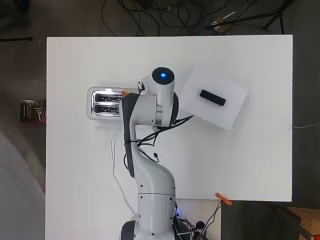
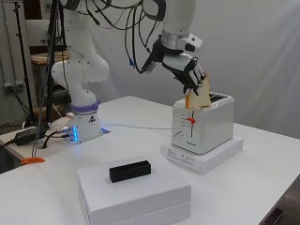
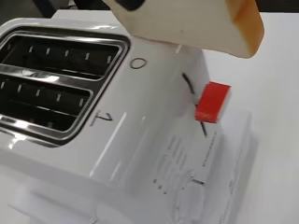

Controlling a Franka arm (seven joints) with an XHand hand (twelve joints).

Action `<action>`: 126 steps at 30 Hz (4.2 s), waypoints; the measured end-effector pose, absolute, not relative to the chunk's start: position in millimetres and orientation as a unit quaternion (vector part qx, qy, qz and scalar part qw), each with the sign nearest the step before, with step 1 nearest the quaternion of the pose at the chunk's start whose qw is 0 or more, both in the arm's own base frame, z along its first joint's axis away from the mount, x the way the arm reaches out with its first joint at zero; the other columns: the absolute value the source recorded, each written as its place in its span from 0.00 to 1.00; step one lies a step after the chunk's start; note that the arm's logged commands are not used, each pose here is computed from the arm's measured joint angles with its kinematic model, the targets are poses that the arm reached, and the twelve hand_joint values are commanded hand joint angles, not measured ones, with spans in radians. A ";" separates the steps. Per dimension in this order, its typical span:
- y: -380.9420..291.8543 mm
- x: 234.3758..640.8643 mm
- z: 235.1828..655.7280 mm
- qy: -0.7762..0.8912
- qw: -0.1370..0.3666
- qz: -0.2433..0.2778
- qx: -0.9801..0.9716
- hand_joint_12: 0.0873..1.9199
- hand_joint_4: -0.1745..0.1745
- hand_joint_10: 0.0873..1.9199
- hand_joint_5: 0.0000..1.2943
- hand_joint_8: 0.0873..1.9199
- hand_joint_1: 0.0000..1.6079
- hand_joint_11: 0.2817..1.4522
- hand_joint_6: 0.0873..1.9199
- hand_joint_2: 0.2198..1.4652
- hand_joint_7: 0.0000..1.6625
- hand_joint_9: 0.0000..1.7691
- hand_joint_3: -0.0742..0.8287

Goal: Teleoperate dual arm-hand system to toast a bread

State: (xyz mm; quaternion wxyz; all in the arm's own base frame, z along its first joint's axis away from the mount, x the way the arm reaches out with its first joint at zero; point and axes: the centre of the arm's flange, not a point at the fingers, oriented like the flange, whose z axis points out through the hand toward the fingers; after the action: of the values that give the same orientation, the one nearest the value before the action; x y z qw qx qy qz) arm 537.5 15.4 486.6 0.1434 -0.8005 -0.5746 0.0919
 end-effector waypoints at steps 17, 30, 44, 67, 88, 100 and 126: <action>123.8 515.3 478.9 -0.641 0.178 0.093 -0.741 0.00 0.13 0.00 0.52 0.52 0.75 0.39 0.69 0.78 0.61 0.74 0.08; 101.5 527.1 453.6 -0.627 0.159 0.039 -0.761 0.00 0.00 0.55 0.48 0.52 0.84 0.36 0.72 0.77 0.55 0.54 0.08; 109.9 530.8 414.0 -0.623 0.143 0.082 -0.765 0.00 0.00 0.56 0.49 0.55 0.83 0.30 0.79 0.78 0.51 0.51 0.08; 110.1 520.5 472.9 -0.633 0.108 0.017 -0.766 0.00 0.15 0.00 0.51 0.47 0.74 0.33 0.76 0.79 0.59 0.70 0.08; 99.0 532.3 432.7 -0.624 0.172 0.037 -0.761 0.00 0.23 0.00 0.17 0.00 0.00 0.07 0.00 0.65 0.19 0.23 0.10; -9.7 560.9 411.9 -0.476 0.174 0.043 -0.861 0.00 0.28 0.00 0.21 0.00 0.00 0.07 0.00 0.66 0.17 0.20 0.09; -38.0 557.3 288.9 -0.453 0.217 0.077 -0.861 1.00 0.00 1.00 0.29 1.00 0.05 0.71 0.00 0.68 0.70 0.83 0.08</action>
State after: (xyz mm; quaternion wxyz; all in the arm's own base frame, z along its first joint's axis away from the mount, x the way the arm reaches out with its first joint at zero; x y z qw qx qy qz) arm 557.3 -38.0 288.9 0.2166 -0.8611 -0.4535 0.0768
